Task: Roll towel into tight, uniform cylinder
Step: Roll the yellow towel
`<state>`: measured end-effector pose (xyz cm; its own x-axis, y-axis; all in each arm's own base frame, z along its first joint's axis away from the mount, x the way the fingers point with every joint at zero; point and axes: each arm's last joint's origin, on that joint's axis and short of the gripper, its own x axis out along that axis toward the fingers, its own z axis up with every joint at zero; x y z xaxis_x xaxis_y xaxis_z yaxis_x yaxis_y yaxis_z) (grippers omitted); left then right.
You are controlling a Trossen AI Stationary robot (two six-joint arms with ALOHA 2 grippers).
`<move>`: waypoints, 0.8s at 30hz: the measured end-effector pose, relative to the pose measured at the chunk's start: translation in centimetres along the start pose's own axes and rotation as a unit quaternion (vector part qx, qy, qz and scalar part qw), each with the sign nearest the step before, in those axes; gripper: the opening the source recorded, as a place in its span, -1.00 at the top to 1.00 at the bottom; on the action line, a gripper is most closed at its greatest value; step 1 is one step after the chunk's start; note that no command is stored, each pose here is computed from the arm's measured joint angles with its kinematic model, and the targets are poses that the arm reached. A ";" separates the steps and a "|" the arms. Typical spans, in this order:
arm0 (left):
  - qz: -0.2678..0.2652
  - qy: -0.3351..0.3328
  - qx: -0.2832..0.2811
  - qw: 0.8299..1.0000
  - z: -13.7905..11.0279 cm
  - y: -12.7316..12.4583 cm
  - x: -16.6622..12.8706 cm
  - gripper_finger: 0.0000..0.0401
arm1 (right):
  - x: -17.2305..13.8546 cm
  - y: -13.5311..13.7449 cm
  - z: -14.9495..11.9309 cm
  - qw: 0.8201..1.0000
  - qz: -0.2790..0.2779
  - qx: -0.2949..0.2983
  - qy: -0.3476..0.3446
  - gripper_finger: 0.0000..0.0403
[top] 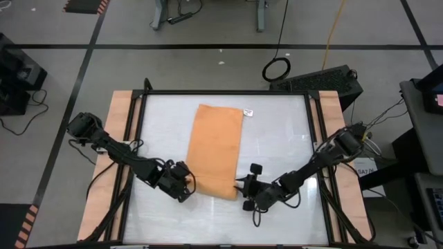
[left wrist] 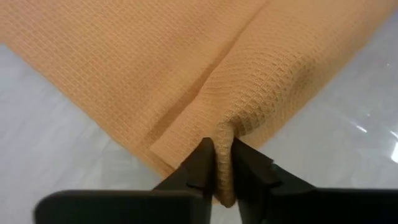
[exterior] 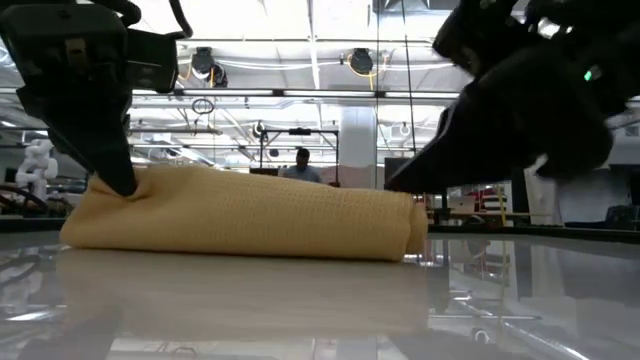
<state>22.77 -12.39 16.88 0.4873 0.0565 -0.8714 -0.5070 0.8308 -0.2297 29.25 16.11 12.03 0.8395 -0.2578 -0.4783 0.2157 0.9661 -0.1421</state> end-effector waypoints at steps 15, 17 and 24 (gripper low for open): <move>-0.005 -0.010 -0.009 1.000 0.4 0.6 -2.0 0.38 | 2.4 -0.1 -0.7 0.999 0.040 0.014 -0.005 0.65; -0.009 -0.012 -0.002 1.000 0.5 0.8 -2.5 0.38 | 3.0 -0.2 -1.0 0.999 0.044 0.020 -0.007 0.76; 0.001 -0.017 0.010 1.000 0.6 1.8 -4.3 0.38 | 3.5 -0.3 -1.4 0.999 0.040 0.019 -0.003 0.97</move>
<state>20.15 -10.77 20.48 0.5100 0.0771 -0.8567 -0.4949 0.8410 -0.2188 31.39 14.90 9.18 0.8578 -0.1789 -0.4818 0.1656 0.9837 -0.0704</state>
